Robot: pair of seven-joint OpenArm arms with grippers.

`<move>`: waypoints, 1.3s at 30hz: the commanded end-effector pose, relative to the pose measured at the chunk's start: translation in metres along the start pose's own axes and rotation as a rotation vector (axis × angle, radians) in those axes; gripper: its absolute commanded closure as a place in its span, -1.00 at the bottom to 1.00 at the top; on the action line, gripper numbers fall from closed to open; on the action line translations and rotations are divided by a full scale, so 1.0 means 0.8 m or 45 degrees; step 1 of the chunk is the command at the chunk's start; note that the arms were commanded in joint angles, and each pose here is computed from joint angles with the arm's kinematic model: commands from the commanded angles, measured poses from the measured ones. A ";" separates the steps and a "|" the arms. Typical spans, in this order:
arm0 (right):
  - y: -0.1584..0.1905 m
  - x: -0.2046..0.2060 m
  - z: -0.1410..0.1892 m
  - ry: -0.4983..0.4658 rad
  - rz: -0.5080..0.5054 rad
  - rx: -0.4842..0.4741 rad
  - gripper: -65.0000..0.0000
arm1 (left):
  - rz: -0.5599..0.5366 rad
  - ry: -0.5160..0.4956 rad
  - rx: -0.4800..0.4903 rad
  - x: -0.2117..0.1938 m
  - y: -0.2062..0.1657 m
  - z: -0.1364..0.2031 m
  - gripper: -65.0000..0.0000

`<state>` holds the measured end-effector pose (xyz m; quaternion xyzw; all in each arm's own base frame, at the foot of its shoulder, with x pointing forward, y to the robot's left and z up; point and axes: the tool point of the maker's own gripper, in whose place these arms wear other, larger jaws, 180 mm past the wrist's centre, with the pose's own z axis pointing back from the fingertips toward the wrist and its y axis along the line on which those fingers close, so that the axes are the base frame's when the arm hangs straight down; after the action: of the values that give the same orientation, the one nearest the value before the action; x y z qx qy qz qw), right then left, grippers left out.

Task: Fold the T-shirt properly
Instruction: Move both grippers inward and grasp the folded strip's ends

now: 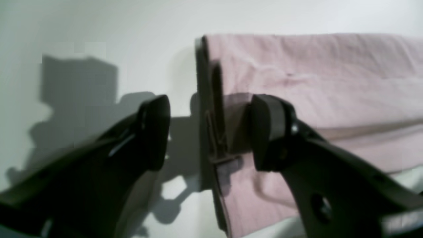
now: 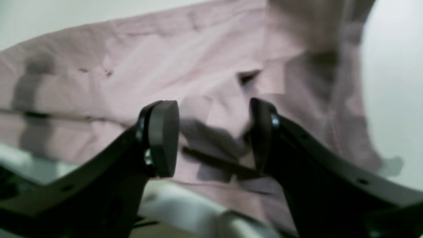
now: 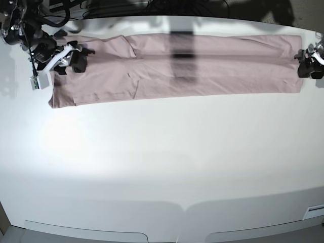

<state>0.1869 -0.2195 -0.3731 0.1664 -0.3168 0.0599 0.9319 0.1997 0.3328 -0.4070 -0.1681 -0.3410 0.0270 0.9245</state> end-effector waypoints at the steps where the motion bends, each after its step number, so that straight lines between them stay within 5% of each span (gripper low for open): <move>1: 0.004 0.016 0.003 -0.039 0.030 0.025 -0.05 | 0.008 -0.050 -0.017 0.019 0.002 0.007 -0.15; 17: 0.008 0.043 -0.002 -0.099 0.042 0.046 -0.05 | 0.349 0.046 -0.121 -0.067 -0.032 -0.024 -0.13; 21: 0.008 0.043 -0.002 -0.100 0.042 0.046 -0.05 | 0.350 0.065 -0.125 -0.071 -0.033 -0.024 0.19; 25: 0.014 0.047 -0.002 -0.124 0.025 0.080 -0.05 | 0.350 0.004 -0.114 -0.060 -0.029 -0.024 1.00; 32: 0.051 0.063 0.003 -0.219 -0.066 0.289 -0.05 | 0.270 -0.060 -0.063 -0.033 -0.011 -0.020 1.00; 39: 0.082 0.070 -0.012 -0.341 -0.182 0.347 -0.04 | 0.091 -0.139 0.048 0.000 0.016 -0.014 1.00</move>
<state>0.2160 -0.1534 -0.3407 0.3178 -0.3931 0.0032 0.8628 0.1983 0.3328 -0.4326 -0.1665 -0.3641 0.0810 0.9128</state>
